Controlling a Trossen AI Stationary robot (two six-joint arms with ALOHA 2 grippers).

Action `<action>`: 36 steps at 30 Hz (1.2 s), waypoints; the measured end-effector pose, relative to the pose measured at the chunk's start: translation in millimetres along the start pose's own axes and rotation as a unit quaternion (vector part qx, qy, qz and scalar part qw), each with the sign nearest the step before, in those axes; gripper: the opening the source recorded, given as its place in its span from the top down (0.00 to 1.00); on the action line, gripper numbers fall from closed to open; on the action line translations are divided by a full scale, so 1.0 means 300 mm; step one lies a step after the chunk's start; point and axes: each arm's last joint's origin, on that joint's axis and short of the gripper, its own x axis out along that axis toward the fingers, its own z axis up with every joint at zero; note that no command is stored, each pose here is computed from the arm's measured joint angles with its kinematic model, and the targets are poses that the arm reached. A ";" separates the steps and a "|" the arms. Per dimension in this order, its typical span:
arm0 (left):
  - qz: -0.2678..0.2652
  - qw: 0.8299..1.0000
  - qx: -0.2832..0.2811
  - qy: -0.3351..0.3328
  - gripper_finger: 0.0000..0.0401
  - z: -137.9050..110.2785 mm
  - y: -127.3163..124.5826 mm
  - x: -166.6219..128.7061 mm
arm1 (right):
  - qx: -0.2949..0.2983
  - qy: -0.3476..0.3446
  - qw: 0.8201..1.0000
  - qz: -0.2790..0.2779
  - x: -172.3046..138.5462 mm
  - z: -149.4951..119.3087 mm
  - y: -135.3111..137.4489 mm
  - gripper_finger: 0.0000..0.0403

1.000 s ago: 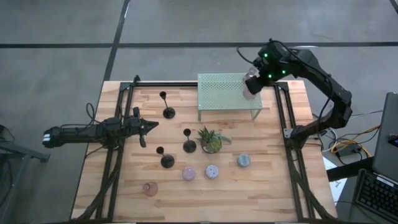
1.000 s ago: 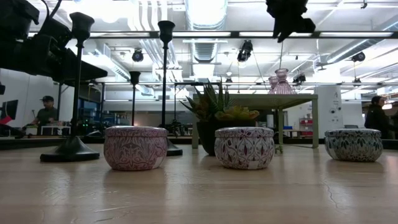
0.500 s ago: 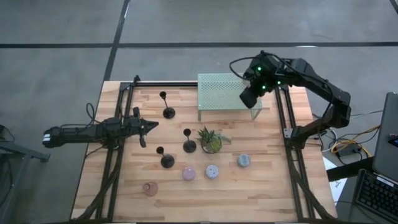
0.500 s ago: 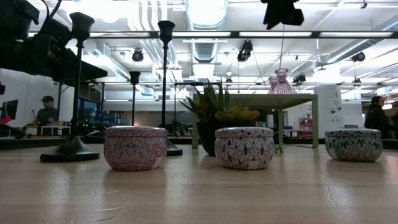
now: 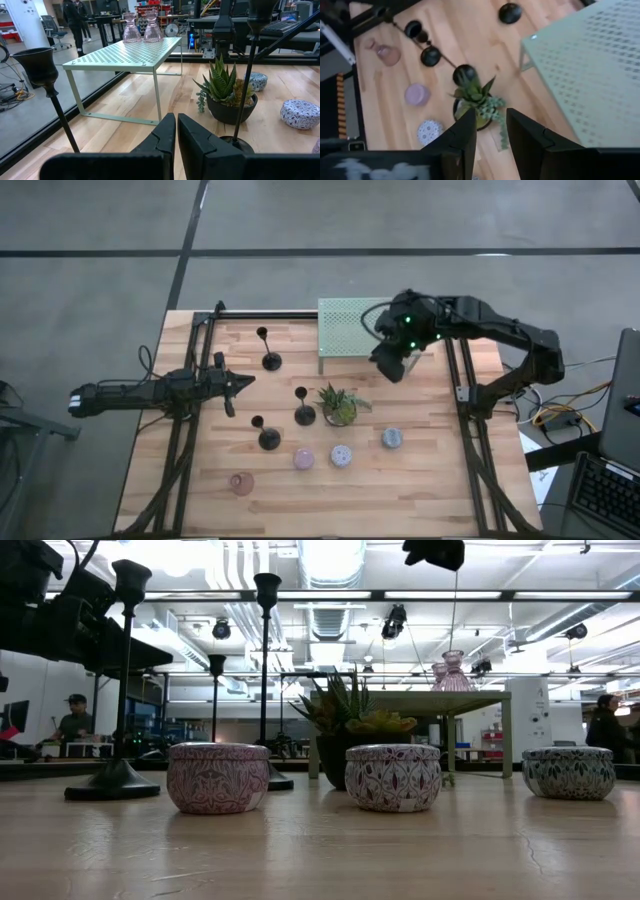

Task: Pick & Place candle stick holders
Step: Put the bottom right black candle holder on the shelf

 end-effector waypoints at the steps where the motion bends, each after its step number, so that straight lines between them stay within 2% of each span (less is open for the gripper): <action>1: 0.000 1.000 0.000 0.000 0.94 0.000 0.000 0.000 | -0.004 0.003 1.000 0.003 0.012 -0.006 0.007 0.74; 9: 0.000 1.000 0.000 0.000 0.94 0.000 0.000 0.000 | -0.025 0.027 0.999 0.009 0.104 -0.058 0.050 0.73; 13: 0.000 1.000 0.000 0.000 0.94 0.000 0.000 0.000 | -0.056 -0.008 0.998 0.004 0.164 -0.077 0.082 0.75; 22: 0.000 1.000 0.000 0.000 0.94 0.000 0.000 0.000 | -0.122 -0.095 0.986 0.056 0.333 -0.144 0.133 0.75; 29: 0.000 1.000 0.000 0.000 0.94 0.000 0.000 0.000 | -0.122 -0.138 0.980 0.080 0.449 -0.228 0.113 0.73; 36: 0.000 1.000 0.000 0.000 0.94 0.000 0.000 0.000 | -0.121 -0.167 0.973 0.105 0.510 -0.303 0.108 0.72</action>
